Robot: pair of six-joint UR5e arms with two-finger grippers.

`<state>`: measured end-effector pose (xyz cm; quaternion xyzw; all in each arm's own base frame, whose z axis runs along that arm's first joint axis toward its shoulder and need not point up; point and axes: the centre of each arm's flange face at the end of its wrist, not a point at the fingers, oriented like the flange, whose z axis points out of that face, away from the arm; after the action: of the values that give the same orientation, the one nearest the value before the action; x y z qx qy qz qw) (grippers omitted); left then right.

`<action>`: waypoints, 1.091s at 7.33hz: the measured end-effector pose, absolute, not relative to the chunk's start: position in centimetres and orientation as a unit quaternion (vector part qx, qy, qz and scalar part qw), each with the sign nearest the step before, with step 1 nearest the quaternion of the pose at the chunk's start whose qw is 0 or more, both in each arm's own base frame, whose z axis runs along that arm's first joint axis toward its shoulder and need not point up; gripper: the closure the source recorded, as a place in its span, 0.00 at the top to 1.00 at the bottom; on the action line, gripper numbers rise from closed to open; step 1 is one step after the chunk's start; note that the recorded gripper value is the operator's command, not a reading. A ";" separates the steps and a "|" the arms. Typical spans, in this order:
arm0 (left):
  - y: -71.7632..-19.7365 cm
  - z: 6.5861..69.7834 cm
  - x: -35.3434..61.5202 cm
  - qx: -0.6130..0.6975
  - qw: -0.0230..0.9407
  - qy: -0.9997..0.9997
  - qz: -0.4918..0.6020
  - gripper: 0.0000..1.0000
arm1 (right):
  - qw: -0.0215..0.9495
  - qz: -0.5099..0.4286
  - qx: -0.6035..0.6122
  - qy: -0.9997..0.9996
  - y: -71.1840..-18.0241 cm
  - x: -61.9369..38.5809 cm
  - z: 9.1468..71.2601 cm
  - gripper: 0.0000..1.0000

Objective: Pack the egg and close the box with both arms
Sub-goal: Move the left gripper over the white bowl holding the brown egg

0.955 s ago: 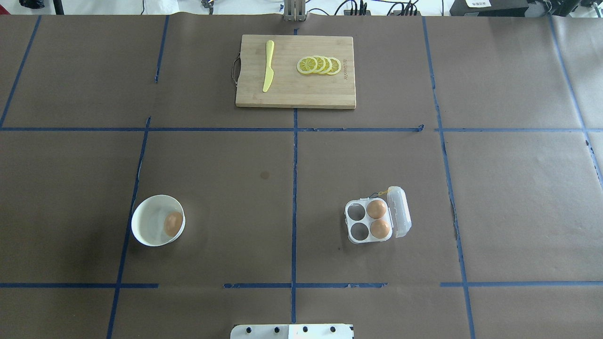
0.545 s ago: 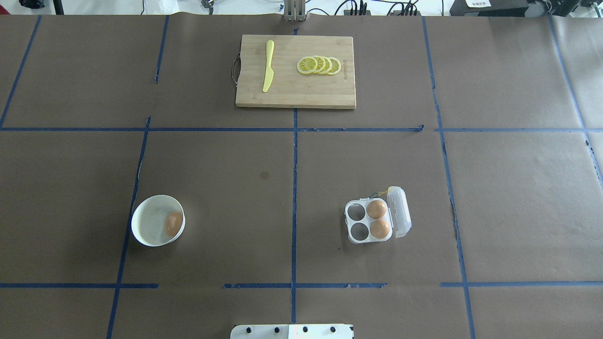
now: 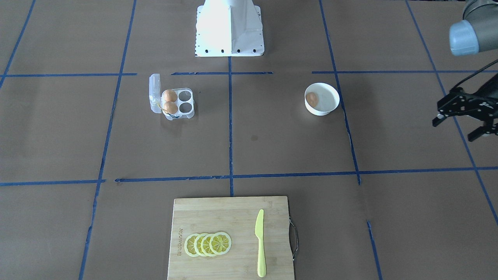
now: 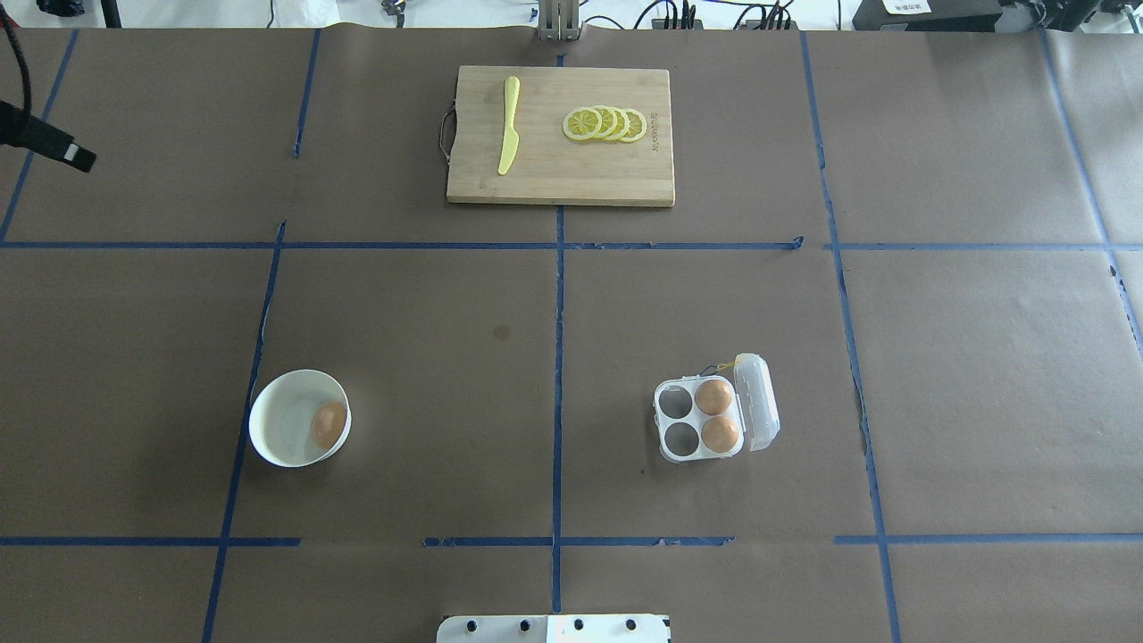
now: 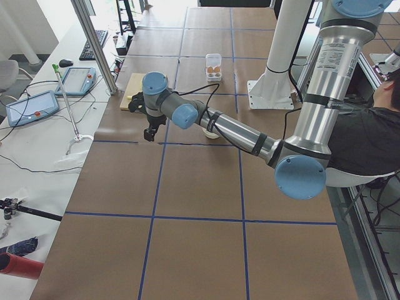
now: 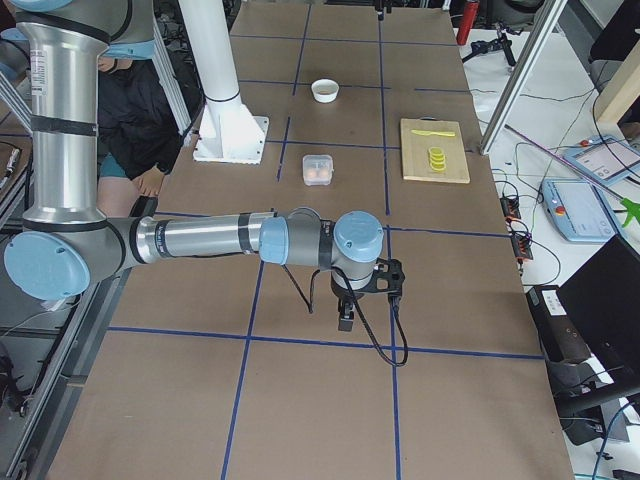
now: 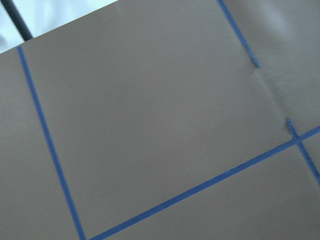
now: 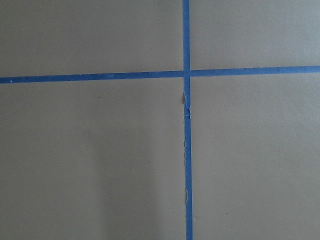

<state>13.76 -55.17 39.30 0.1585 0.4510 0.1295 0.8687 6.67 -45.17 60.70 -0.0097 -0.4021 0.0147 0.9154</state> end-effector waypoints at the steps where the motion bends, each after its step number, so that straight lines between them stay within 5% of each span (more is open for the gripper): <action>1: -52.9 36.6 17.4 0.133 0.870 0.465 0.092 1.00 | 0.916 0.014 -0.010 -0.401 -45.1 6.7 60.8 1.00; 6: -39.0 34.6 30.4 -0.009 0.888 0.450 -0.097 1.00 | 0.917 0.011 -0.002 -0.399 -45.5 6.7 60.0 1.00; 8: -35.3 34.9 35.0 -0.032 0.891 0.431 -0.135 0.84 | 0.916 0.016 -0.008 -0.401 -45.2 6.7 60.4 1.00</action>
<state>35.04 -35.30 34.88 -0.0316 0.4312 -0.1352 0.8915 6.69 -45.24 60.44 -0.0085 -0.4012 0.0165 0.9158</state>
